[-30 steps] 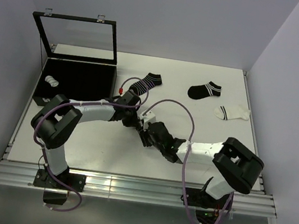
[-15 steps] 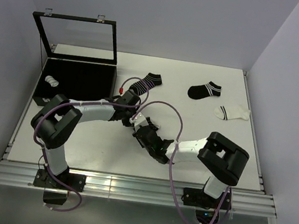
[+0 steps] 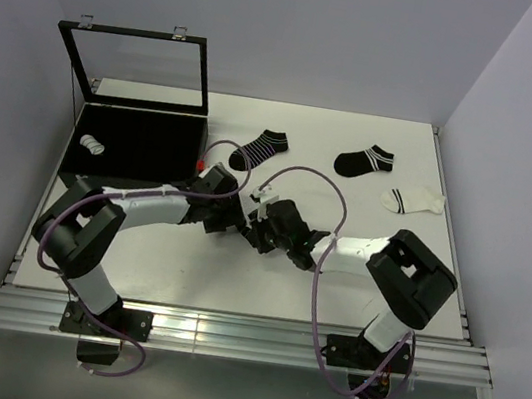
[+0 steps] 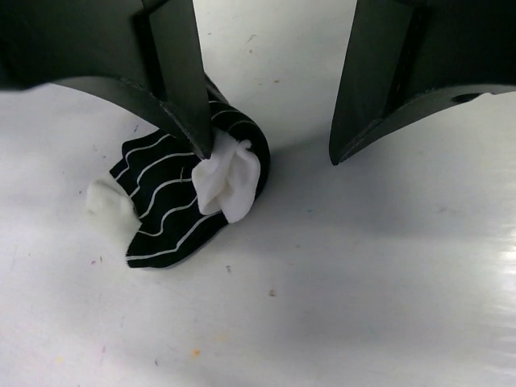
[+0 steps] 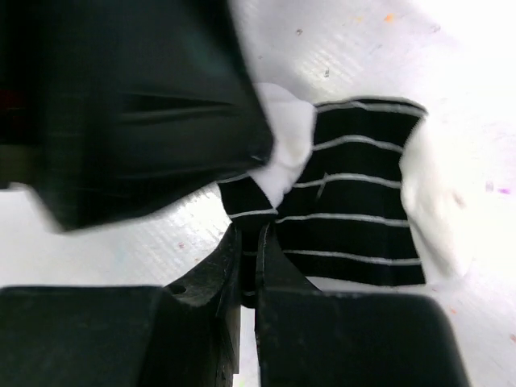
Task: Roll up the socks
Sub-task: Roll the sock at the center of the board.
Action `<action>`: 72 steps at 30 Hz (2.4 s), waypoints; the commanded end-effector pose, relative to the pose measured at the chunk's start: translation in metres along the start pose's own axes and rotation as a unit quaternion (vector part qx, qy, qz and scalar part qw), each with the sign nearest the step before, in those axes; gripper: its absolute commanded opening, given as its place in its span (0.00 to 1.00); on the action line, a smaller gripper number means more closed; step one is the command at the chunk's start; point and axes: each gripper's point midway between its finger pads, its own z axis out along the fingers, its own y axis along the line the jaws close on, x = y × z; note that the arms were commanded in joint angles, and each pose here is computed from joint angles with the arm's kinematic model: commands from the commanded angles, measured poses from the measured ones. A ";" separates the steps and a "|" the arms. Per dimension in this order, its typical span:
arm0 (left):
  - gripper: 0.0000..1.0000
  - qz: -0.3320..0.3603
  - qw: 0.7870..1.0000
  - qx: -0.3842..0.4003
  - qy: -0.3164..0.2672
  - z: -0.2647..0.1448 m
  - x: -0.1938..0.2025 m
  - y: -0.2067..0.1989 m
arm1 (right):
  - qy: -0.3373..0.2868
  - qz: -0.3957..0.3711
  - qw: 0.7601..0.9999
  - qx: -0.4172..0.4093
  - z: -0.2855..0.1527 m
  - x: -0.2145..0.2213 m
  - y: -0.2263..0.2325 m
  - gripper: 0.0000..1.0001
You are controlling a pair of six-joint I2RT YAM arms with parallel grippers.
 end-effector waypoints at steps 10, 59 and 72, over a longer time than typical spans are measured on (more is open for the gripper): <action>0.66 -0.039 0.994 0.059 -0.085 -0.028 -0.020 0.004 | 0.107 0.216 0.941 -0.237 -0.007 0.010 0.023 0.00; 0.13 0.030 0.998 -0.049 0.034 0.022 0.023 0.031 | -0.052 0.046 0.997 0.018 -0.044 -0.053 -0.037 0.52; 0.13 0.061 0.995 -0.060 0.049 0.014 0.016 0.020 | -0.092 -0.134 0.980 0.111 -0.027 -0.046 -0.005 0.56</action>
